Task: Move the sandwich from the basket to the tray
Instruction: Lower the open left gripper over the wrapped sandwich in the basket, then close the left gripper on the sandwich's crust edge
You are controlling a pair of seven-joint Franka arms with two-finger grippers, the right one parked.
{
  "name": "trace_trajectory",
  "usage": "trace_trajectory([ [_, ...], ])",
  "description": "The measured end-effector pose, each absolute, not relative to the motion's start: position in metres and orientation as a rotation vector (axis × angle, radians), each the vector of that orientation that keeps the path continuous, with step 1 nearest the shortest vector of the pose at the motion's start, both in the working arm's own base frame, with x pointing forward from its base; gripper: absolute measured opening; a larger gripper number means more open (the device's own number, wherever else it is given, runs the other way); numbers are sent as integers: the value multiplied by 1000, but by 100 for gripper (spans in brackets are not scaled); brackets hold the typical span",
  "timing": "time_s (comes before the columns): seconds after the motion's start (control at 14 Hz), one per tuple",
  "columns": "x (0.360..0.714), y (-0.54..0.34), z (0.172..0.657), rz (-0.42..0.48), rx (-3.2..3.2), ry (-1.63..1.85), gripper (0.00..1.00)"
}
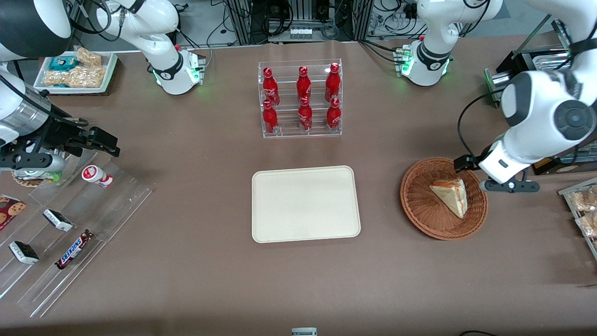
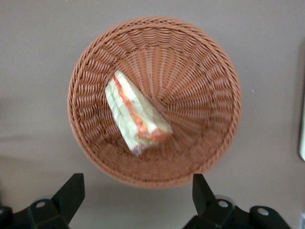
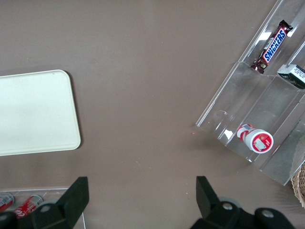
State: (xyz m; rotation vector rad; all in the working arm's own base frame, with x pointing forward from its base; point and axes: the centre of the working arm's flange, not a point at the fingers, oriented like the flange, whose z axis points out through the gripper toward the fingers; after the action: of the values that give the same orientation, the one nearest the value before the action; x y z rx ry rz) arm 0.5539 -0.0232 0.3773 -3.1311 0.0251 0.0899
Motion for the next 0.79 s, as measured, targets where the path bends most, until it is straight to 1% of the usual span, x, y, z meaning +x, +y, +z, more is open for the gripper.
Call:
trace_trajectory([
  [0.14, 546, -18, 350, -16, -3132, -154, 100],
  [0.29, 539, -17, 333, -89, -3115, -428, 100],
  [0.57, 538, -18, 316, -138, -2988, -1049, 100],
  [0.64, 540, -18, 309, -142, -2960, -1135, 100],
  [0.79, 541, -18, 292, -118, -2927, -1211, 100],
])
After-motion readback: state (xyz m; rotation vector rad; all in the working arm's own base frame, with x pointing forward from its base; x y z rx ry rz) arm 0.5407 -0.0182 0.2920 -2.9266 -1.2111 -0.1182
